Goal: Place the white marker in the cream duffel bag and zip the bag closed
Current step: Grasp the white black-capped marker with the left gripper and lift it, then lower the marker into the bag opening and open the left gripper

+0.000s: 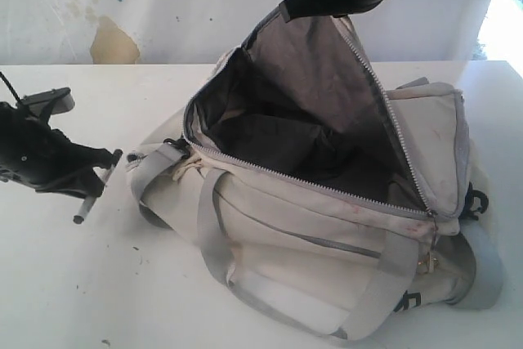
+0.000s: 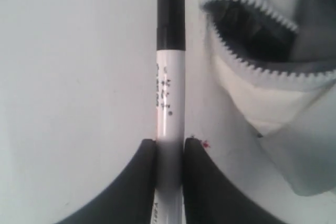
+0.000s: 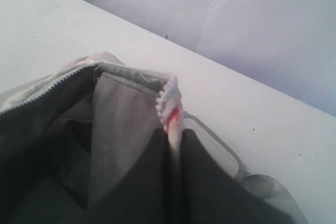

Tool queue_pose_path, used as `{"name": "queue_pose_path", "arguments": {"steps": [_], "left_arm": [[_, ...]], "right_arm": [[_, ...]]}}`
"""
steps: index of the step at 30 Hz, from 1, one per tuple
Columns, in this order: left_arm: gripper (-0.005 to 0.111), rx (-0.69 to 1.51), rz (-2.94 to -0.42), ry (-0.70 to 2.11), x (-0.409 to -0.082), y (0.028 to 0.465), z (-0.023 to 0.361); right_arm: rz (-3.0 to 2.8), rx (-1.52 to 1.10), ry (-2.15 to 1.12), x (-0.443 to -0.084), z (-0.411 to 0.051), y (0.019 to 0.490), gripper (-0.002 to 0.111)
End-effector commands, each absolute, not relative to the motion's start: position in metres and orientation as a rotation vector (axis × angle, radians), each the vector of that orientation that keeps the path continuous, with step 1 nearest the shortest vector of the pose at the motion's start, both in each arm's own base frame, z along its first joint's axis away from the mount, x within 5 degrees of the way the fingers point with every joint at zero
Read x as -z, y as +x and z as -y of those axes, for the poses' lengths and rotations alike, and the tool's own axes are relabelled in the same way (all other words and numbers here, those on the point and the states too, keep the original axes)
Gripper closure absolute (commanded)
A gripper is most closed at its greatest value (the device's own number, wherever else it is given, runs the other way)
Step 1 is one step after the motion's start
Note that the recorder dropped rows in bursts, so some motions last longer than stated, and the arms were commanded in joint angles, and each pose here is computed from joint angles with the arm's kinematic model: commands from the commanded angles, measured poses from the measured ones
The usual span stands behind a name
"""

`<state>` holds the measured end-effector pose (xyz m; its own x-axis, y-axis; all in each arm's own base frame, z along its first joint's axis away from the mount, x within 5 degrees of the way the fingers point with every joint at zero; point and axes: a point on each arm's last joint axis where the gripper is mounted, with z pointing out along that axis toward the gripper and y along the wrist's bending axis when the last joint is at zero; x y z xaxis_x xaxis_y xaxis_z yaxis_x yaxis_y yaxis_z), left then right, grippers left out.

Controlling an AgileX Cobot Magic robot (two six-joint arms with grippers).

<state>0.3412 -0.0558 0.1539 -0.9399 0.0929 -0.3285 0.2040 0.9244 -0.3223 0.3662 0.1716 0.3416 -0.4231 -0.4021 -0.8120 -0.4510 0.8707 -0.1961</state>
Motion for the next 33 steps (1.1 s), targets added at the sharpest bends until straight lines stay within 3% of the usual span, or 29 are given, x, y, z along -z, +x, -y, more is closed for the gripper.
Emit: {"name": "queue_pose_path", "arguments": {"steps": [1,14,22,33], "left_arm": [[0.107,0.532,-2.717,0.216,-0.181,0.335,0.058],[0.107,0.771,-2.561,0.222,-0.234,0.318,0.071],[0.107,1.076,-2.465,0.324,-0.25,0.308,0.088],[0.107,1.23,-2.429,0.377,-0.256,0.292,0.147]], "right_arm": [[-2.04,-0.045,-0.617,-0.347,-0.166,0.366,0.108],[-2.04,-0.045,-0.617,-0.347,-0.166,0.366,0.108],[-2.042,-0.044,-0.617,-0.347,-0.166,0.366,0.108],[-2.044,-0.044,-0.618,-0.347,-0.166,0.366,0.108]]}}
